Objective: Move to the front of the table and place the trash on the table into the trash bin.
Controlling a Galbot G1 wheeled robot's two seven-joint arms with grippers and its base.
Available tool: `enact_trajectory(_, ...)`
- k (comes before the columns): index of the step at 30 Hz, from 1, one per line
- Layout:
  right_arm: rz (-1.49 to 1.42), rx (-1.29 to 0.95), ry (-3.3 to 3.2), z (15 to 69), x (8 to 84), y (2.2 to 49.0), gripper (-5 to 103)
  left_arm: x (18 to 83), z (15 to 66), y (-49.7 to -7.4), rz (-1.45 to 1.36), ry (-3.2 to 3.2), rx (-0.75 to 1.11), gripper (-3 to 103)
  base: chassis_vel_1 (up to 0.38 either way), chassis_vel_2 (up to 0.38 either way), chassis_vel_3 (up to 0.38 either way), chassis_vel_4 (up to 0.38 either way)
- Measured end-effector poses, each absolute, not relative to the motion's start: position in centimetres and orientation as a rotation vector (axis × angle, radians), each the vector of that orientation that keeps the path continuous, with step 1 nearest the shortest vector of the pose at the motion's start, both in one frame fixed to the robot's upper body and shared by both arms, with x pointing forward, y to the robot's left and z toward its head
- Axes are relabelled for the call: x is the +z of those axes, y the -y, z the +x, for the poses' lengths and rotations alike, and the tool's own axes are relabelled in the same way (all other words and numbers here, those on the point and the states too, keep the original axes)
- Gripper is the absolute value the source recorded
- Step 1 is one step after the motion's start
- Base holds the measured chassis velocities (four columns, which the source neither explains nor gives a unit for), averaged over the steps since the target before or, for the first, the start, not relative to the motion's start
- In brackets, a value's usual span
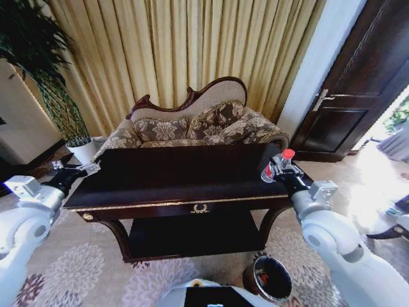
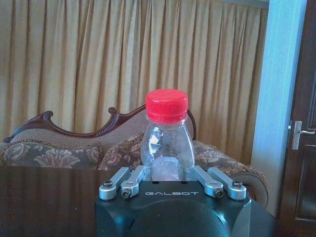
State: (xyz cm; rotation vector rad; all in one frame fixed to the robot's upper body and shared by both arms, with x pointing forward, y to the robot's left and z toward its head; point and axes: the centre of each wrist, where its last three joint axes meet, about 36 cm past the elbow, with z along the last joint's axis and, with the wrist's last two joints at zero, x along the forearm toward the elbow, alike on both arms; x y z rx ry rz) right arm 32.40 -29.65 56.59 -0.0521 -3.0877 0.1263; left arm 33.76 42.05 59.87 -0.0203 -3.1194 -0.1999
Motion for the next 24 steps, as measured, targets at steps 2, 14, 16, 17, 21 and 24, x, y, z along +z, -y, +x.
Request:
enact_trajectory(2,-0.052,0.122,3.087,32.4,56.5,29.6,26,60.0,33.8,-42.0,-0.023,3.119,-0.205,100,0.084,-0.096,-0.085,0.079)
enact_trajectory(14,-0.055,0.128,3.088,32.4,56.6,29.7,26,59.3,33.6,-41.3,-0.046,3.112,-0.189,100,0.084,-0.104,-0.101,0.092)
enact_trajectory(16,-0.057,0.127,3.082,32.3,56.4,29.7,26,59.1,33.3,-41.1,-0.048,3.11,-0.185,100,0.107,-0.107,-0.096,0.097)
enact_trajectory(17,-0.058,0.127,3.081,32.3,56.3,29.7,26,59.0,33.3,-41.0,-0.048,3.108,-0.183,100,0.127,-0.112,-0.103,0.097)
enact_trajectory(21,-0.054,0.127,3.076,31.9,56.2,29.5,26,58.4,32.8,-40.8,-0.043,3.101,-0.174,100,0.124,-0.111,-0.126,0.11)
enact_trajectory(24,-0.055,0.127,3.074,31.9,56.1,29.4,26,58.2,32.4,-40.6,-0.04,3.1,-0.175,100,0.132,-0.133,-0.156,0.135)
